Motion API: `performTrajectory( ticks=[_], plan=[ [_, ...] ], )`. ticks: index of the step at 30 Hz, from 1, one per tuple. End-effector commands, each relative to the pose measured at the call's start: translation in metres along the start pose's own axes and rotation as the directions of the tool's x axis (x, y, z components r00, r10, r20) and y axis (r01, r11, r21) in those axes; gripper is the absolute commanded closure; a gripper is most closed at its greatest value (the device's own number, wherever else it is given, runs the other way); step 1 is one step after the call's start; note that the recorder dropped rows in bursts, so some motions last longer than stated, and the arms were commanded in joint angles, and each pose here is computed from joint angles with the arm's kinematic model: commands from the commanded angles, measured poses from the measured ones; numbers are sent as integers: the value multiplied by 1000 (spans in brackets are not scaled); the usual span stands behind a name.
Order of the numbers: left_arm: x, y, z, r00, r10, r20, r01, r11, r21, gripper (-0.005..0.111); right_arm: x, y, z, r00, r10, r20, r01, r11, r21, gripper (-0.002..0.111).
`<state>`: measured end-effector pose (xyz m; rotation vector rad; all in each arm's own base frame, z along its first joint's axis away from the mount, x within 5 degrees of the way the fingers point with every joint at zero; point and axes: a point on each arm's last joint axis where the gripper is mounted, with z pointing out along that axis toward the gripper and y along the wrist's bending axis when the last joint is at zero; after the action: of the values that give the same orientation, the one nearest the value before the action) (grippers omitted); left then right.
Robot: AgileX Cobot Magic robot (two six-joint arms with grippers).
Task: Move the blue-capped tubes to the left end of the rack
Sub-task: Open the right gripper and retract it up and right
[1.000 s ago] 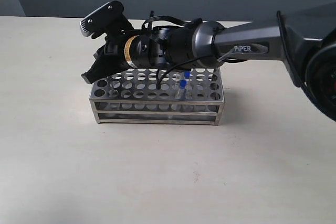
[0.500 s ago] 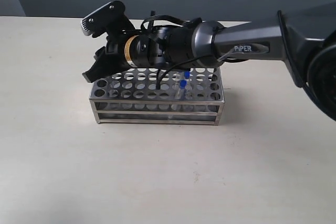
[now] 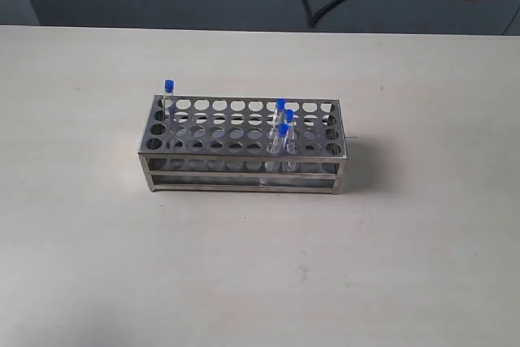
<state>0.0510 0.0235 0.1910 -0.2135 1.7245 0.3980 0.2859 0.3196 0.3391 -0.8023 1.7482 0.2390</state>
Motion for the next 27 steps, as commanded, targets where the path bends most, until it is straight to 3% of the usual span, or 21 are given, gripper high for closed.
performTrajectory(
  ticks=[1,4,8,12,14,16,18,23,27],
  plan=[
    [-2,0,-1,1000,-2,13,2,1000,1,106,-37,-29,-53,996,39,81,-47,995,93,75],
    [-2,0,-1,1000,-2,13,2,1000,1,106,-49,-53,-98,994,80,70,-93,976,199,75],
    [-2,0,-1,1000,-2,13,2,1000,1,106,-25,-63,-160,991,76,110,-94,982,163,79],
    [-2,0,-1,1000,-2,13,2,1000,1,106,54,-55,-201,981,187,58,-191,979,71,105],
    [-2,0,-1,1000,-2,13,2,1000,1,106,96,-45,-201,971,238,-31,-237,971,31,108],
    [-2,0,-1,1000,-2,13,2,1000,1,106,123,-27,-196,975,218,-41,-222,970,-100,108],
    [-2,0,-1,1000,-2,13,2,1000,1,106,126,-14,-193,978,206,7,-199,953,-228,98],
    [-2,0,-1,1000,-2,13,2,1000,1,106,132,-16,-182,994,101,-44,-107,980,-168,65],
    [-2,0,-1,1000,-2,13,2,1000,1,106,141,-17,-170,995,-19,-94,7,993,-122,62]
  ],
)
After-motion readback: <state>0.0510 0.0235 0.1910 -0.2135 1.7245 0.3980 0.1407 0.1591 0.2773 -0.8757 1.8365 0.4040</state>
